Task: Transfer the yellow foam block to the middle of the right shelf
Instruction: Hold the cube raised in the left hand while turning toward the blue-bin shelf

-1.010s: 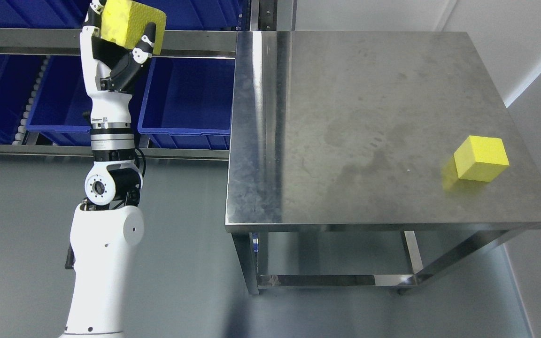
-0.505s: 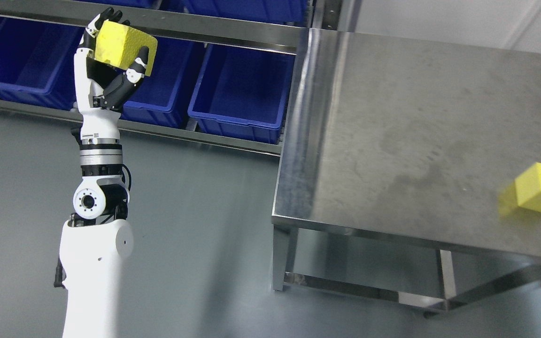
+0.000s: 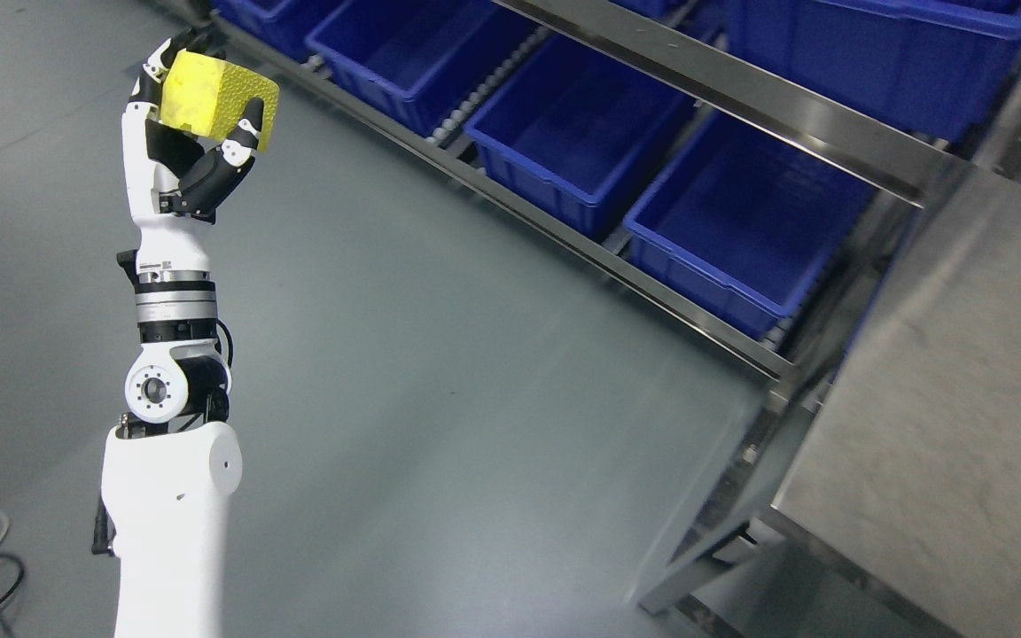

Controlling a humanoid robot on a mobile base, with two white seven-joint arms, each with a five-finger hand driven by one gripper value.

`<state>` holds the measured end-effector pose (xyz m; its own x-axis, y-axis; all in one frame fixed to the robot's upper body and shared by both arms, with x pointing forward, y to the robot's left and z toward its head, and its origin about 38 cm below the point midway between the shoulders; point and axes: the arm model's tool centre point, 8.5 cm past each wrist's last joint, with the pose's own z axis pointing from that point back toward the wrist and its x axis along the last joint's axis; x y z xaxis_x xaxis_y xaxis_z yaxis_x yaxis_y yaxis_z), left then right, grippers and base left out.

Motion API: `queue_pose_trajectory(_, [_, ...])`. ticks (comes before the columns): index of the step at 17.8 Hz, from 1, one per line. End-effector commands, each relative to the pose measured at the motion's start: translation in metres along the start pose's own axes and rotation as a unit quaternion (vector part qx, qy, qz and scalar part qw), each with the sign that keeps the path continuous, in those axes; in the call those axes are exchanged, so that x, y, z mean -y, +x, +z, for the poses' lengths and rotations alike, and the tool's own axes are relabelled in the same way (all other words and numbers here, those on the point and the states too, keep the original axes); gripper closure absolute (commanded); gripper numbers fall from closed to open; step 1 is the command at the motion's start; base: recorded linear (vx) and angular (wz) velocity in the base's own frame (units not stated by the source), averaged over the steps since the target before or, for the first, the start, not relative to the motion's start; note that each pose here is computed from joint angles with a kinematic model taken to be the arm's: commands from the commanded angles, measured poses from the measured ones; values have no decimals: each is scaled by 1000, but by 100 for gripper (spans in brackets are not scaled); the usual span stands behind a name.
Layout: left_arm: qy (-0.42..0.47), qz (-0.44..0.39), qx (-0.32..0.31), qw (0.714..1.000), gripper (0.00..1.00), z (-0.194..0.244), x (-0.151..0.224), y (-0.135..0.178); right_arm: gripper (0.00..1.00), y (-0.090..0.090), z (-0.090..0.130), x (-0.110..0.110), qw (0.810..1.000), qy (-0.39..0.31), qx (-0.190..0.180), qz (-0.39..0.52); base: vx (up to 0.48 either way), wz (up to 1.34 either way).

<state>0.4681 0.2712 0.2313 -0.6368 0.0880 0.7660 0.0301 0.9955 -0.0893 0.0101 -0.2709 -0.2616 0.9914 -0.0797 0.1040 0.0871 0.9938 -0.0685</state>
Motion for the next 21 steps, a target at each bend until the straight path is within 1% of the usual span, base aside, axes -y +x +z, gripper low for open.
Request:
queue_pose_trajectory(1, [9,-13,3,1000,82,0,-14,4,0,8,-1,11,1000,-9,10,1,107,1006])
queue_pose_trajectory(10, [13,-13,2,1000,82,-4,-17,6,0,8,-1,11,1000,-9,10,1,130,859])
queue_pose_trajectory(16, [13,-12,5,1000,82,-6,-16,8,0,8,-1,11,1000,-9,10,1,175,579])
queue_pose_trajectory(21, [12,-12,5,1000,82,-7,-16,9,0,8,-1,11,1000,-9,10,1,241,326])
